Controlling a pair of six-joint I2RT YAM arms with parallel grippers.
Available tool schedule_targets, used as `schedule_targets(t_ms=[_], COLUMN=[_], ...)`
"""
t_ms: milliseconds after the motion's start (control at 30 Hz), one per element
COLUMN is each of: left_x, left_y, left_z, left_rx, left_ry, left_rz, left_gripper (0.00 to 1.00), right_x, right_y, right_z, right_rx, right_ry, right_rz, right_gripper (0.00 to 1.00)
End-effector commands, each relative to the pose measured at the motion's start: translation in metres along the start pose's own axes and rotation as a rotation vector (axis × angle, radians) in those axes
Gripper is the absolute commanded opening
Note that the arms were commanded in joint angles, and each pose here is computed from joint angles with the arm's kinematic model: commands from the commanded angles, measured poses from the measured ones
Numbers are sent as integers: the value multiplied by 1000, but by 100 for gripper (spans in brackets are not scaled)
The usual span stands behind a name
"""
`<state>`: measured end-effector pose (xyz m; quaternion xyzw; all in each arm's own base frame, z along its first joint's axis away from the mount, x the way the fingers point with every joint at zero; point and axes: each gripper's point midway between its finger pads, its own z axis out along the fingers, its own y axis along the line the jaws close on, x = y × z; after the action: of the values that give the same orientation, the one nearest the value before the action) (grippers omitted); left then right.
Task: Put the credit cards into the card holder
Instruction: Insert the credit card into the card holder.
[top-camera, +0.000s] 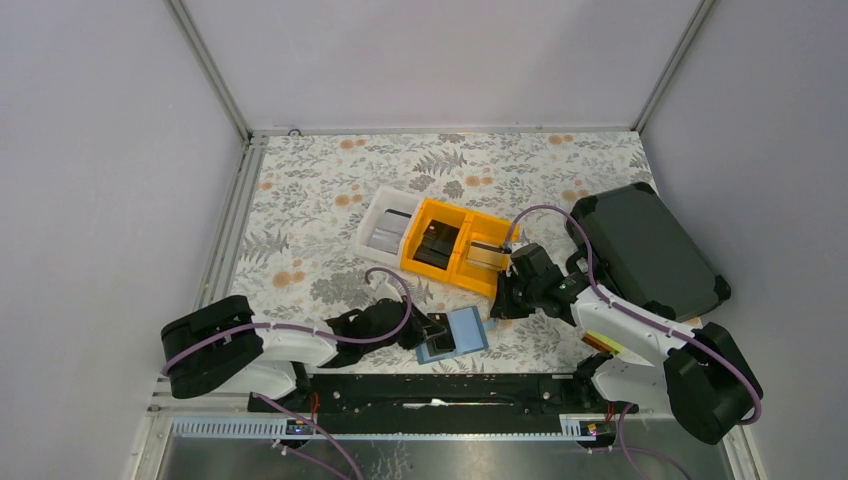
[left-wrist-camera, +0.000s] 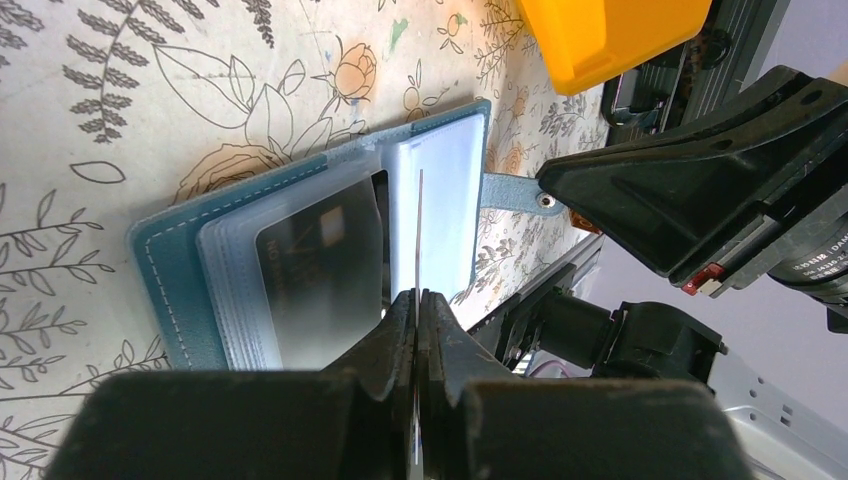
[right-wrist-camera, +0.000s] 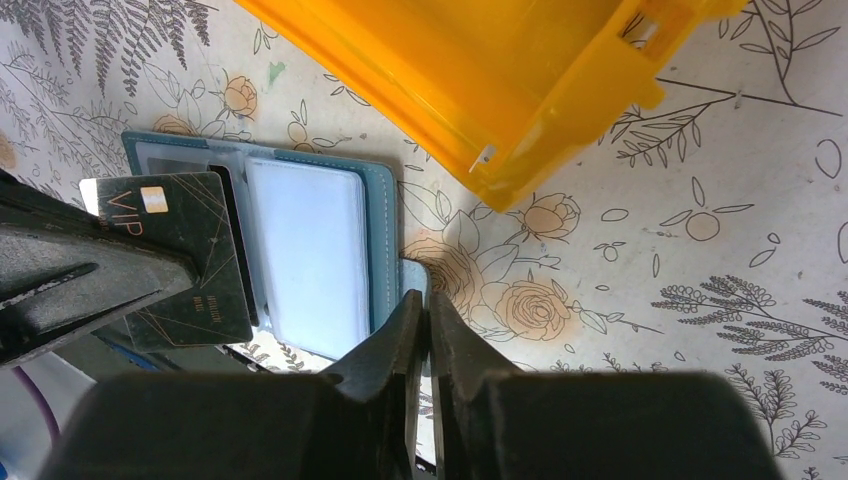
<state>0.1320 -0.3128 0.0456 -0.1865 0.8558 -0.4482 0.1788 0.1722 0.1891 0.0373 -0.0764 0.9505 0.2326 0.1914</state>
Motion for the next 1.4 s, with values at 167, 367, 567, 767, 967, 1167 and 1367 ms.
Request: schedule_targets(t_ms=[167, 367, 567, 767, 967, 1167, 1367], left_x=[-7, -5, -4, -4, -6, -3, -2], left_y=[-17, -15, -16, -15, -18, -15, -9], left_z=[6, 9, 12, 11, 8, 9, 12], left_rx=[31, 26, 33, 63, 78, 61, 30], left_ry=[-51, -43, -40, -40, -53, -44, -36], left_rz=[-30, -37, -39, -60, -49, -48, -42], left_gripper=[0, 0, 0, 0, 0, 0, 0], right_x=[-3, -3, -3, -3, -3, -3, -3], right_y=[0, -1, -1, 0, 0, 0, 0], right_z=[0, 0, 0, 0, 0, 0, 0], right_rx=[6, 7, 6, 5, 5, 5, 4], right_ry=[-22, -21, -21, -20, -18, -18, -18], right_rz=[8, 8, 9, 6, 8, 6, 6], right_gripper=[9, 7, 6, 6, 5, 4, 4])
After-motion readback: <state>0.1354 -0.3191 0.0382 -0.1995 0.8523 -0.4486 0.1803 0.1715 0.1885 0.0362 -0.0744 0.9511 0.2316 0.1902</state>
